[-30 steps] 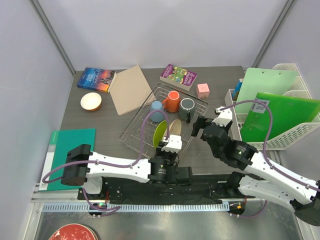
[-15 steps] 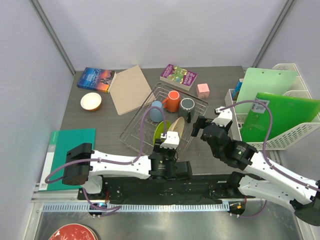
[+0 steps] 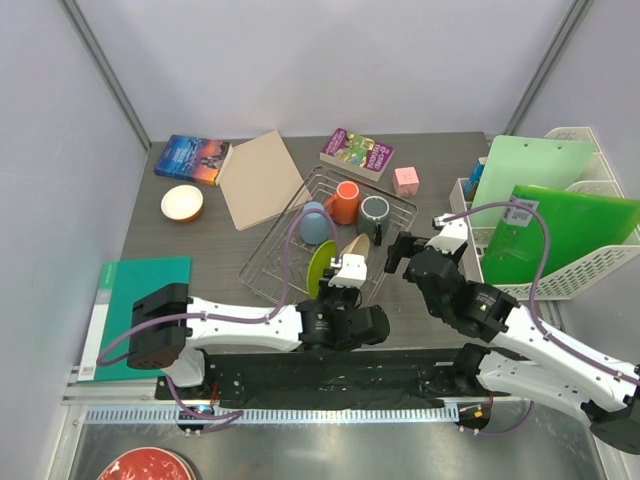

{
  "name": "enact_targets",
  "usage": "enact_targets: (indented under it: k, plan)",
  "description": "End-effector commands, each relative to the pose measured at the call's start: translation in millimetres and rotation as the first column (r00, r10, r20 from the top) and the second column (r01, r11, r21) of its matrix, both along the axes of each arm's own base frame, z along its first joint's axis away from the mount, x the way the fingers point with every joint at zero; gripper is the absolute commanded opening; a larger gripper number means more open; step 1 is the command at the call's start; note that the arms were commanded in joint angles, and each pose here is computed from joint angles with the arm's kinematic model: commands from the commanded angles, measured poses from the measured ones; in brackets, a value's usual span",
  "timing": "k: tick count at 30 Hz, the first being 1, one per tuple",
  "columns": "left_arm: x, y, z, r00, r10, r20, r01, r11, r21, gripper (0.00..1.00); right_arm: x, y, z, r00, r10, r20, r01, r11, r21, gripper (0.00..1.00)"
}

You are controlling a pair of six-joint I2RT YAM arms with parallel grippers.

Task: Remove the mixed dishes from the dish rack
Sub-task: Pick up the plate from the dish rack.

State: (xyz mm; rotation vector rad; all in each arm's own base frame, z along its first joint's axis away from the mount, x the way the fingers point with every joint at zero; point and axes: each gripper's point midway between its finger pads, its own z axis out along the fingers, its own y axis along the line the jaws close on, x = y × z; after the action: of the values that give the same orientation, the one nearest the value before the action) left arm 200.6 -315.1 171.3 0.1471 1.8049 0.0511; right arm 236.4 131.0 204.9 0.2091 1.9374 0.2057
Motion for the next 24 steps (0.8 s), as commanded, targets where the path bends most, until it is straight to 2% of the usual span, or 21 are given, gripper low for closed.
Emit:
enact_targets:
  k: [1, 4, 8, 14, 24]
  plan:
    - [11, -13, 4, 1.000, 0.005, 0.018, -0.004, 0.999, -0.044, 0.29, 0, -6, 4, 0.999, -0.028, 0.023, 0.028, 1.000, 0.012, 0.98]
    - [12, -12, -2, 1.000, 0.005, 0.009, -0.004, 0.999, -0.031, 0.19, 0, -8, 3, 0.999, -0.035, 0.024, 0.035, 0.999, 0.005, 0.98]
    - [12, -11, -5, 1.000, 0.005, 0.007, -0.004, 1.000, -0.015, 0.00, 0, -9, 2, 0.999, -0.039, 0.022, 0.039, 0.999, -0.003, 0.98]
    - [13, -4, 0, 1.000, 0.021, 0.019, -0.020, 1.000, -0.011, 0.00, 1, -10, 2, 0.999, -0.044, 0.023, 0.044, 0.999, -0.012, 0.98]
    - [8, 15, 48, 0.988, 0.080, 0.131, -0.072, 0.995, -0.069, 0.00, 2, -13, 3, 0.998, -0.061, 0.028, 0.062, 0.998, -0.020, 0.98]
